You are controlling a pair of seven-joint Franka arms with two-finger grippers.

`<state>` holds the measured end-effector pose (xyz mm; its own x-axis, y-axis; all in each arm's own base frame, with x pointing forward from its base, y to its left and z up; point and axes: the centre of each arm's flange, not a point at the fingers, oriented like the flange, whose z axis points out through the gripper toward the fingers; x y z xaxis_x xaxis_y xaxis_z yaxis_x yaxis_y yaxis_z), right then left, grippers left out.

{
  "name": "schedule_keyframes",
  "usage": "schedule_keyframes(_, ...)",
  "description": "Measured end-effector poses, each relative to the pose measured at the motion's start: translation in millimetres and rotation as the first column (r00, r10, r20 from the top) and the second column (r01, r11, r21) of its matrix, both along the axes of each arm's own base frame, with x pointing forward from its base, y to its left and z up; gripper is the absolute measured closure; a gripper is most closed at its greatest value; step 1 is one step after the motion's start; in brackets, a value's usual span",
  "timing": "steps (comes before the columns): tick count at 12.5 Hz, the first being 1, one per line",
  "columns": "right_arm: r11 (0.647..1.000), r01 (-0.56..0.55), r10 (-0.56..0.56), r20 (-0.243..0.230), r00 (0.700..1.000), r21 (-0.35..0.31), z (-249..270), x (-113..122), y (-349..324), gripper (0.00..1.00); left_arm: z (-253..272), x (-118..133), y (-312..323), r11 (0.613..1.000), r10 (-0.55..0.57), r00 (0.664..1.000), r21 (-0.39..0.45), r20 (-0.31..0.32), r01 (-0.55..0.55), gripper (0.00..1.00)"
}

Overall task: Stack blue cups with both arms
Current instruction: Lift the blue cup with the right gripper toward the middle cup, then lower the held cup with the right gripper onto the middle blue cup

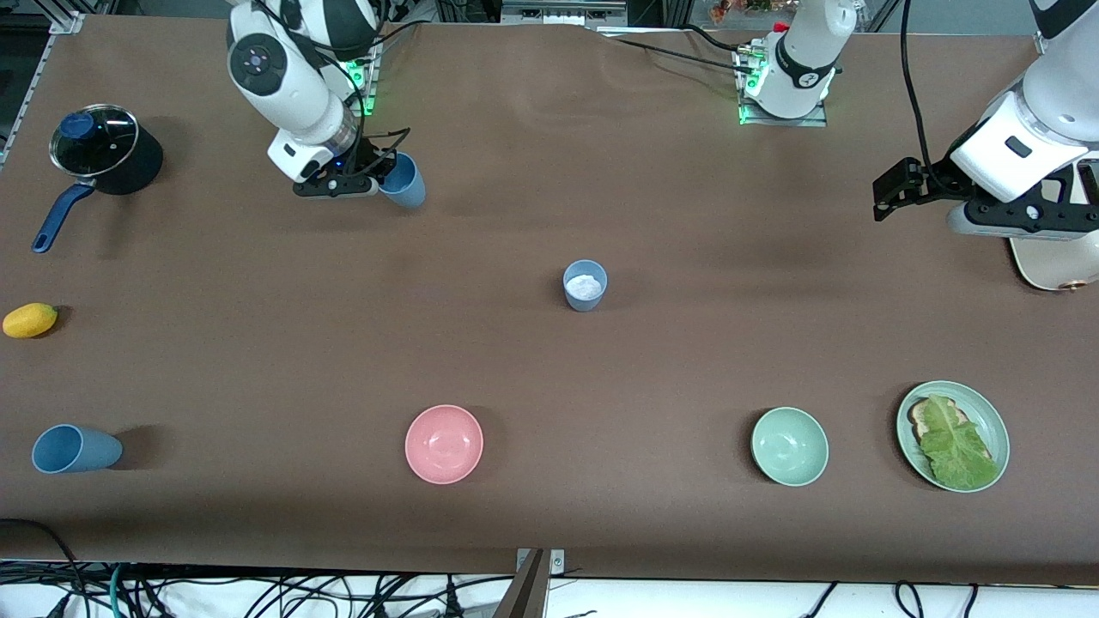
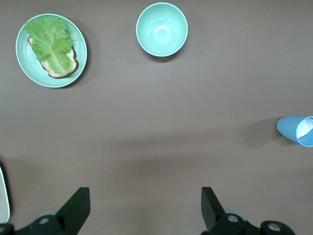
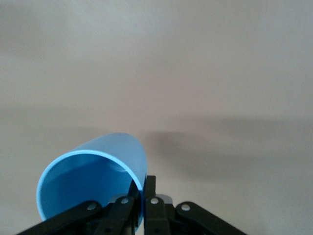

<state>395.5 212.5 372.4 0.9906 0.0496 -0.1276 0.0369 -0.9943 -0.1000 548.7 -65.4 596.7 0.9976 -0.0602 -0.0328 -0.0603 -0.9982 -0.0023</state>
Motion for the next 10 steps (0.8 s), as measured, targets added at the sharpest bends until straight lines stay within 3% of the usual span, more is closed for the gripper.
schedule_keyframes(2,0.999,0.017,-0.017,0.007,1.000,0.031,33,28,17,0.95,0,0,0,1.000,0.000,1.000,0.000,0.000,0.000,0.00)
schedule_keyframes(6,0.990,0.128,-0.123,-0.078,0.989,0.063,74,92,81,0.95,1,0,0,1.000,0.000,1.000,0.000,0.001,0.000,0.00)
schedule_keyframes(8,0.986,0.158,-0.153,-0.088,0.984,0.052,76,96,130,0.95,1,0,0,1.000,0.000,1.000,0.000,0.001,0.000,0.00)
schedule_keyframes(10,0.983,0.184,-0.184,-0.068,0.981,-0.014,66,75,190,0.95,1,0,0,1.000,0.001,1.000,0.000,0.002,-0.001,0.00)
